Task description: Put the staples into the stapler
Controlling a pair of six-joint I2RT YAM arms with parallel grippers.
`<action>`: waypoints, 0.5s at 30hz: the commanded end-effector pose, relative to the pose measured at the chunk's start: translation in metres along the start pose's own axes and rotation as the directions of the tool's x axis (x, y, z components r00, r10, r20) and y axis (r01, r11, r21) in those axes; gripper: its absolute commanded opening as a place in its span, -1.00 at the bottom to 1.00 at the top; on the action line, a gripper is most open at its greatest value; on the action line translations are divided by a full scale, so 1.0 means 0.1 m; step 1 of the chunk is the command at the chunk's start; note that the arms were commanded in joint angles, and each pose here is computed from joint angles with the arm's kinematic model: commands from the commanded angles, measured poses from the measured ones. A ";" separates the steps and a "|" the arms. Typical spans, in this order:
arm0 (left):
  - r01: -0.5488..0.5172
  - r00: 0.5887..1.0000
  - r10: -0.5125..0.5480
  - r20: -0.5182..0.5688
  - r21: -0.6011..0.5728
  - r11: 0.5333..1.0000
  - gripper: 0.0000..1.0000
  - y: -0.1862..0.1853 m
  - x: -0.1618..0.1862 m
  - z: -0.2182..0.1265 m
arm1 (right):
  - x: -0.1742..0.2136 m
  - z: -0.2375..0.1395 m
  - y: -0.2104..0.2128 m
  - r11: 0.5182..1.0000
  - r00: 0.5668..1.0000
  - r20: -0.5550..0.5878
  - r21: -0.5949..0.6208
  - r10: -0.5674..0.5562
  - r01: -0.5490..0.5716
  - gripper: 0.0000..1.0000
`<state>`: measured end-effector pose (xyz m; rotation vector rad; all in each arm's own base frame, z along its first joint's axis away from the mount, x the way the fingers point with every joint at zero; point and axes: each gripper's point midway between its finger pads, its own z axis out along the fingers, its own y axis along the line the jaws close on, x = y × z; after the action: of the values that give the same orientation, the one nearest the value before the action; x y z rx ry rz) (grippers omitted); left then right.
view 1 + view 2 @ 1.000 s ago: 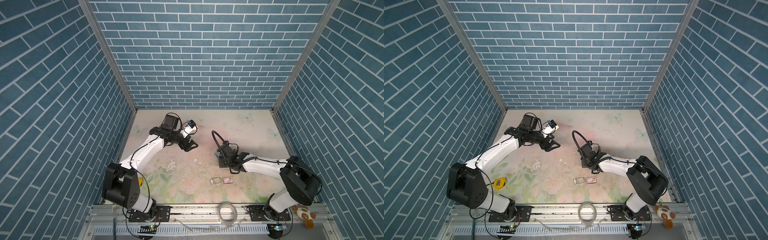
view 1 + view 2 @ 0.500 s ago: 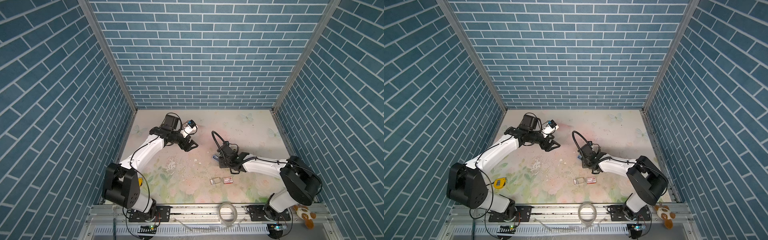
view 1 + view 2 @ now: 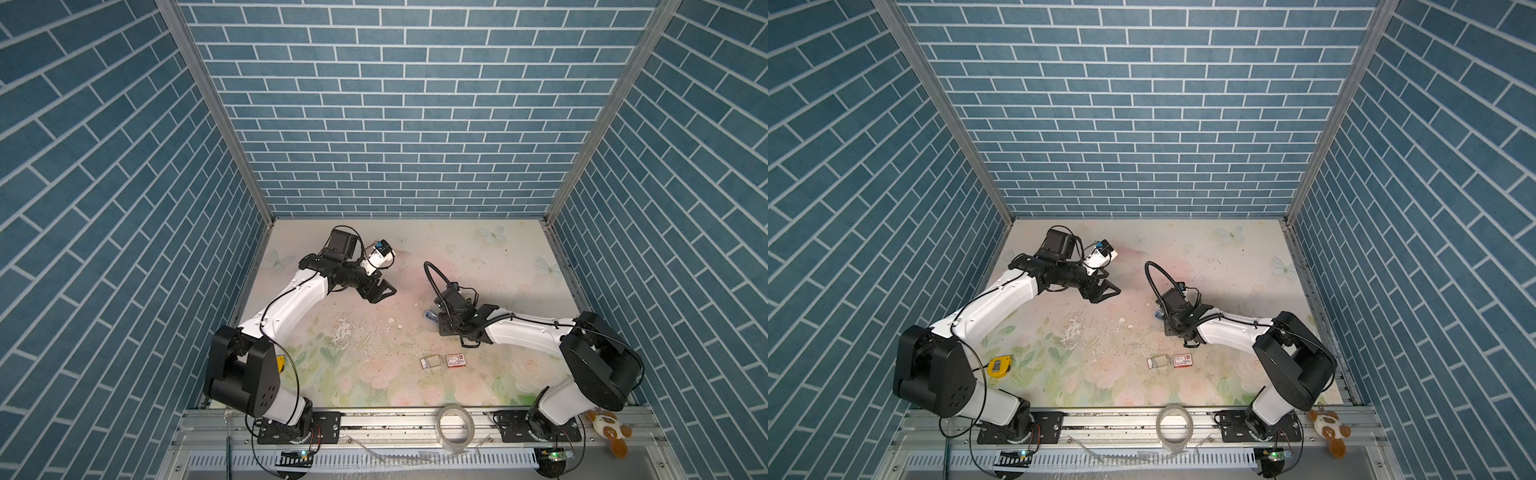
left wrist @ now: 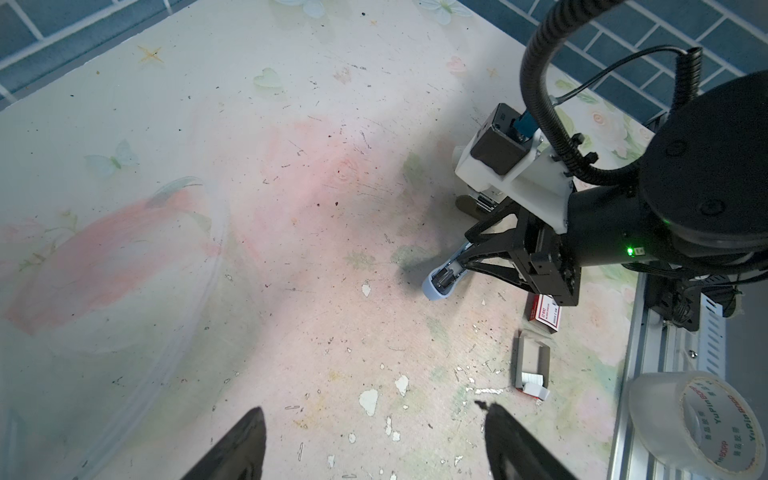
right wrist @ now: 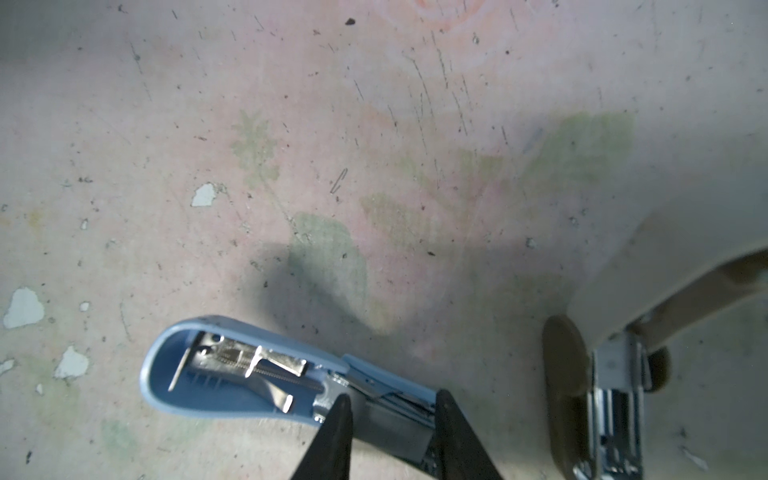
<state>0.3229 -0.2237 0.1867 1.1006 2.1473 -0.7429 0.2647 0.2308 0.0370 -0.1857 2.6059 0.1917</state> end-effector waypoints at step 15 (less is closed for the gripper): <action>0.006 1.000 -0.006 -0.005 0.019 1.000 0.67 -0.03 0.03 0.04 | -0.20 -0.02 0.03 1.000 0.999 0.032 -0.010 0.028 -0.028 -0.27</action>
<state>0.3230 -0.2236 0.1867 1.1009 2.1468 -0.7421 0.2740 0.2337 0.0459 -0.1603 2.5809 0.2195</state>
